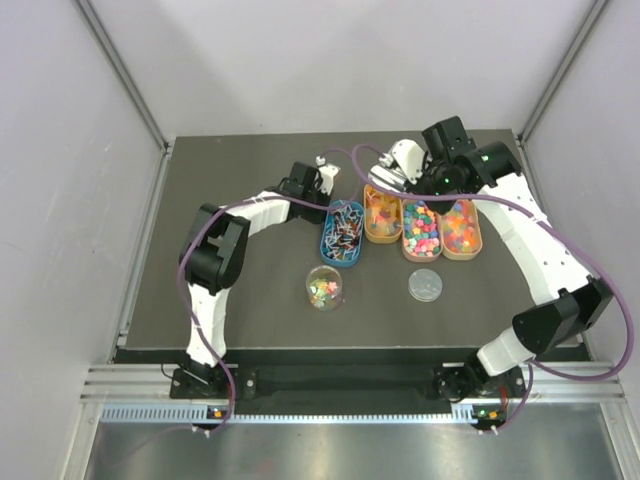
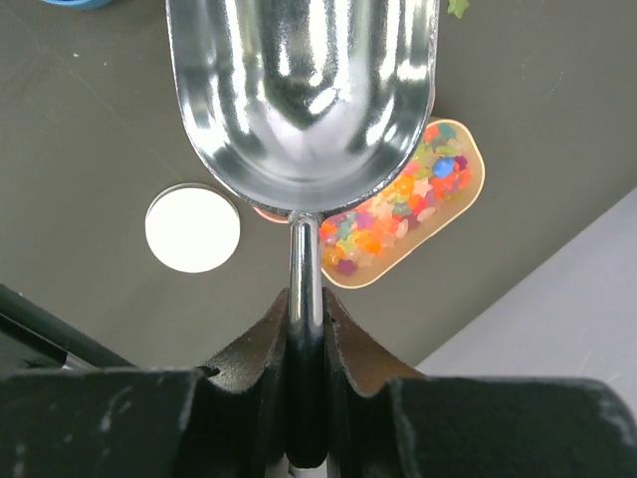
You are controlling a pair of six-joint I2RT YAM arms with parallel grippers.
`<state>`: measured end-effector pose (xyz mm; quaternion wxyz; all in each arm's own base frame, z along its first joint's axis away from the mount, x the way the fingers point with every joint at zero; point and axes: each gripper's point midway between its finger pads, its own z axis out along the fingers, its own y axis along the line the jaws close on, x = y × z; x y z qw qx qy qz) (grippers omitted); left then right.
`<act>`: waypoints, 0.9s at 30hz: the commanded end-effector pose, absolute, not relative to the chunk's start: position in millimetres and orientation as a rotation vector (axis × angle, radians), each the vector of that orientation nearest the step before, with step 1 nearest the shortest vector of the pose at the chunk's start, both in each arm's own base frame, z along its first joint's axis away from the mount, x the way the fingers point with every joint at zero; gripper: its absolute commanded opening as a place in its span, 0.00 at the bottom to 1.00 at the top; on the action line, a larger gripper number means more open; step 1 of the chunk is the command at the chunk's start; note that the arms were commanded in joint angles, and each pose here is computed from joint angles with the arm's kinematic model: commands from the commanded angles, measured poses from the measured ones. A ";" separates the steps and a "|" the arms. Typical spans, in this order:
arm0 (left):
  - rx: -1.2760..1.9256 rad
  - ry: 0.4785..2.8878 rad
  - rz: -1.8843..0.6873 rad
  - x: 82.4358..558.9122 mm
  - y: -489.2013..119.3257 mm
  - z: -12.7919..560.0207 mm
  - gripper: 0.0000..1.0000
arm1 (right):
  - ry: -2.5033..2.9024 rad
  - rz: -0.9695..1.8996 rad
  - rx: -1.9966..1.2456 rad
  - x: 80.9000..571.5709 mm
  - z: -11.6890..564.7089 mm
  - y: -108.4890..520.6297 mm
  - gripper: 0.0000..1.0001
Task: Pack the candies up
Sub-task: Move the storage box to the center of the board, then adjust the storage box at the center of the board.
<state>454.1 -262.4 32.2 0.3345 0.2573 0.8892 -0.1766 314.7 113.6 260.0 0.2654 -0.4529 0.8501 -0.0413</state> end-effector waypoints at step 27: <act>1.045 2.282 -0.835 370.0 -313.5 90.1 0.00 | 2.258 -0.110 -1.121 303.3 276.1 94.6 0.00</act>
